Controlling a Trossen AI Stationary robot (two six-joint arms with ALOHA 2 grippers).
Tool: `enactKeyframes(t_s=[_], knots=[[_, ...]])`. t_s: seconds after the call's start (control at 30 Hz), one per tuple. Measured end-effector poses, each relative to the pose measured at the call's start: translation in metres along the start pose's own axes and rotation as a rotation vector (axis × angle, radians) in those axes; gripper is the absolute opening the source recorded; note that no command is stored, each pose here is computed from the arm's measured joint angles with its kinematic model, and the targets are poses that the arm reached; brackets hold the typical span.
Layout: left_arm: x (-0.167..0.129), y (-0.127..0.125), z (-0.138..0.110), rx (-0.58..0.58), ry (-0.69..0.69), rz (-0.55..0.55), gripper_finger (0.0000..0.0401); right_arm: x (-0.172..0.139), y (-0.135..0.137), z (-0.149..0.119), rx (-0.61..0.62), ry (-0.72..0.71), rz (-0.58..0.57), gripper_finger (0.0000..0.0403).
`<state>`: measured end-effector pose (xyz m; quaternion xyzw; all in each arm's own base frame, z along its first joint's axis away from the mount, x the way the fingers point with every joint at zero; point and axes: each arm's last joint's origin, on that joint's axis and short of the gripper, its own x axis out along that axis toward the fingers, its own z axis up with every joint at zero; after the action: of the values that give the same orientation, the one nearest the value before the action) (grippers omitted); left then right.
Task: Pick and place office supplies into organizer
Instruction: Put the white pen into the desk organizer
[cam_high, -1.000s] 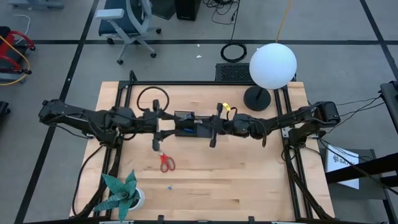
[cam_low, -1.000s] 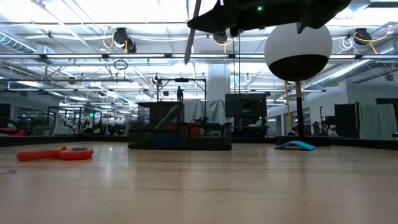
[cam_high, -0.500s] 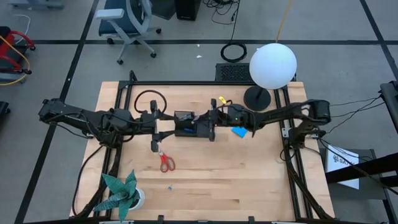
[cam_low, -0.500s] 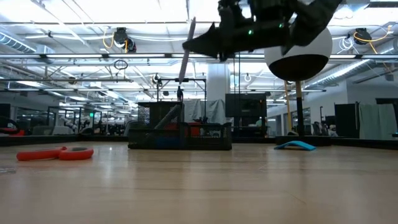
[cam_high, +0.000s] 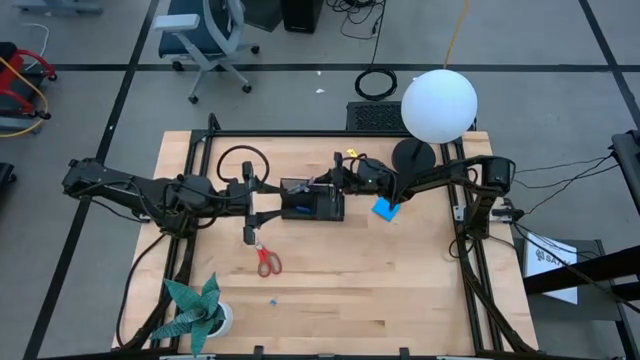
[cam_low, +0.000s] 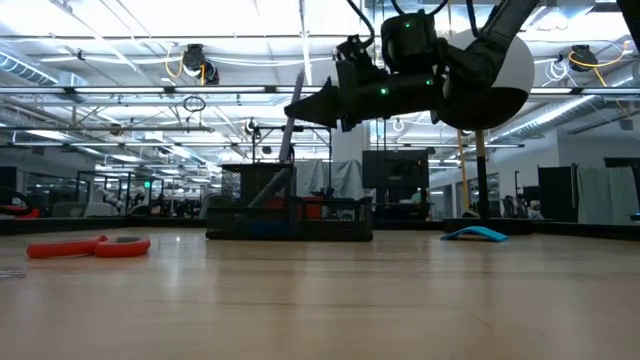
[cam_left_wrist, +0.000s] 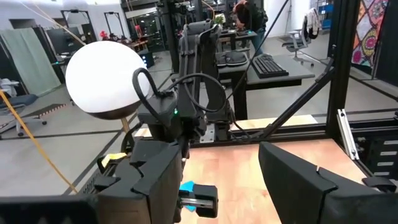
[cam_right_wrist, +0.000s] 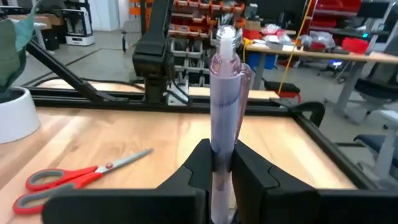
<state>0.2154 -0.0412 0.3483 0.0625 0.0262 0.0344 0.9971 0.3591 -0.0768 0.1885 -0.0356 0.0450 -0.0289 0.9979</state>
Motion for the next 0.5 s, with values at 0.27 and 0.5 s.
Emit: enactKeyframes(t_s=[0.27,0.5], knots=[[0.0000,0.0000,0.0000,-0.002,0.000,0.000,0.0223,0.0003,0.0005,-0.0064,0.018,0.056,0.003,0.0028],[-0.0001,0.0000,0.0000,-0.002,0.000,0.000,0.0223,0.0001,0.0008,-0.0099,0.016,0.092,0.006,0.0028]])
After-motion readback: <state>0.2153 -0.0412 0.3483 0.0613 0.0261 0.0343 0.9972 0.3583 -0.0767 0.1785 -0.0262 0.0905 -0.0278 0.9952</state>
